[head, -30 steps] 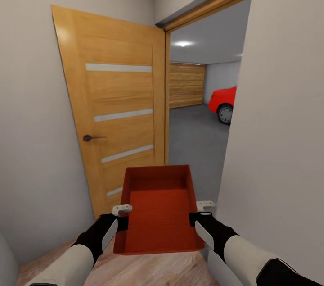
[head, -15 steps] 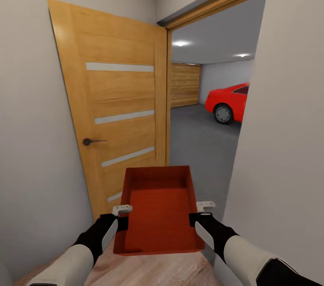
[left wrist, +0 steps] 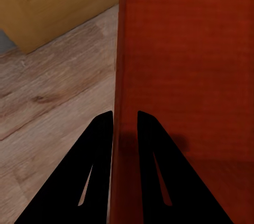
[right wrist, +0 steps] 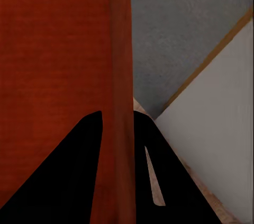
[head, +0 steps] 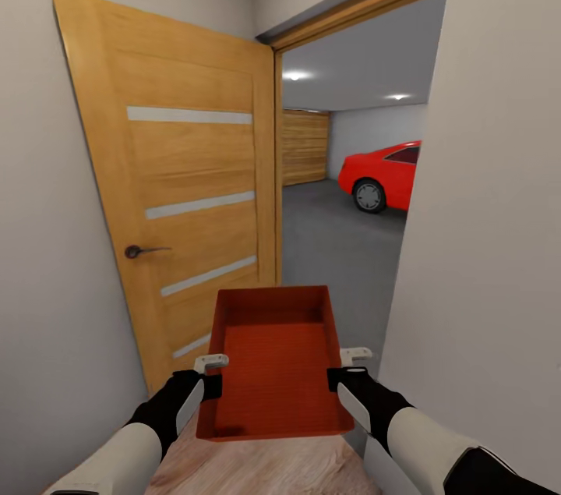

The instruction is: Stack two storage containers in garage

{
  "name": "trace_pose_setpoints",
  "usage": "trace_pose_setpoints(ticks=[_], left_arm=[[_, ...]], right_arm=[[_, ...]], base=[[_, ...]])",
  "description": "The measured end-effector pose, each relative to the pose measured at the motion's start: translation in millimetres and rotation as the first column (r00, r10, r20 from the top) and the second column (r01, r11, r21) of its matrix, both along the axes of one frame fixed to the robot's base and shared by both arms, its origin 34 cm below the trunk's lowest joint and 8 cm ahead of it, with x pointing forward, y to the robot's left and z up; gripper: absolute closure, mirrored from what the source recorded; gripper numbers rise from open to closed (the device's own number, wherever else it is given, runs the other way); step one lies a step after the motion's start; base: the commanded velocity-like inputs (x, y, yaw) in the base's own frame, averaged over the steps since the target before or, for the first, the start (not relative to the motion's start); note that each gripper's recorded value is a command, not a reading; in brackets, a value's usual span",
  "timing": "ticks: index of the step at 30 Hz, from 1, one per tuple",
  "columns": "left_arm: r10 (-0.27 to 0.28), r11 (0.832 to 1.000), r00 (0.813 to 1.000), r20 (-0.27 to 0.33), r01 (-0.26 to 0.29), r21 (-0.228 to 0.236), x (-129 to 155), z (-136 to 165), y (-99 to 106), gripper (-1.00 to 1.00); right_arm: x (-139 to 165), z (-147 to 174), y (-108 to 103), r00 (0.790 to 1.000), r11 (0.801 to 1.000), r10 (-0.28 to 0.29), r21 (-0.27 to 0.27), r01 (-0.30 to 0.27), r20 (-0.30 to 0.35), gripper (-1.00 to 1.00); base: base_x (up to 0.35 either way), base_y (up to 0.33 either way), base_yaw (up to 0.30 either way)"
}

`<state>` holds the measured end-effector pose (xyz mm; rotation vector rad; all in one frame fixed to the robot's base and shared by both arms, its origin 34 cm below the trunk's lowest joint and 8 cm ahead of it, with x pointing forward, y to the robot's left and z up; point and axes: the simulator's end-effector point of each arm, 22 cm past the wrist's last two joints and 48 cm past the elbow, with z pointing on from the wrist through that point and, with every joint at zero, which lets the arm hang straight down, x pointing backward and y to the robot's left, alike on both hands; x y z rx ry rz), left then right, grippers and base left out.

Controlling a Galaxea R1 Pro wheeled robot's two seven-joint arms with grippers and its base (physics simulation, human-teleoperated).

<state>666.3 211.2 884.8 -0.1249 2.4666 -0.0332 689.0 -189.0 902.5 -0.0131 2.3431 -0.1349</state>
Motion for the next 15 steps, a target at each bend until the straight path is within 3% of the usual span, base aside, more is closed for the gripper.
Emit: trace_pose_setpoints(ticks=[8,15], left_arm=[[-0.001,1.000,1.000,-0.001,0.001,0.001,-0.2,-0.2,0.2,1.00],[-0.003,1.000,1.000,-0.006,0.003,0.004,-0.9,-0.1,0.5,1.00]], right_arm=[[-0.3,-0.3,0.2,1.000,1.000,0.000,0.001,0.000,-0.001,1.00],[-1.6,-1.5,0.5,1.000,1.000,-0.003,0.005,0.003,-0.005,1.00]], base=[[0.000,0.001,-0.245],[0.086,0.187,-0.042]])
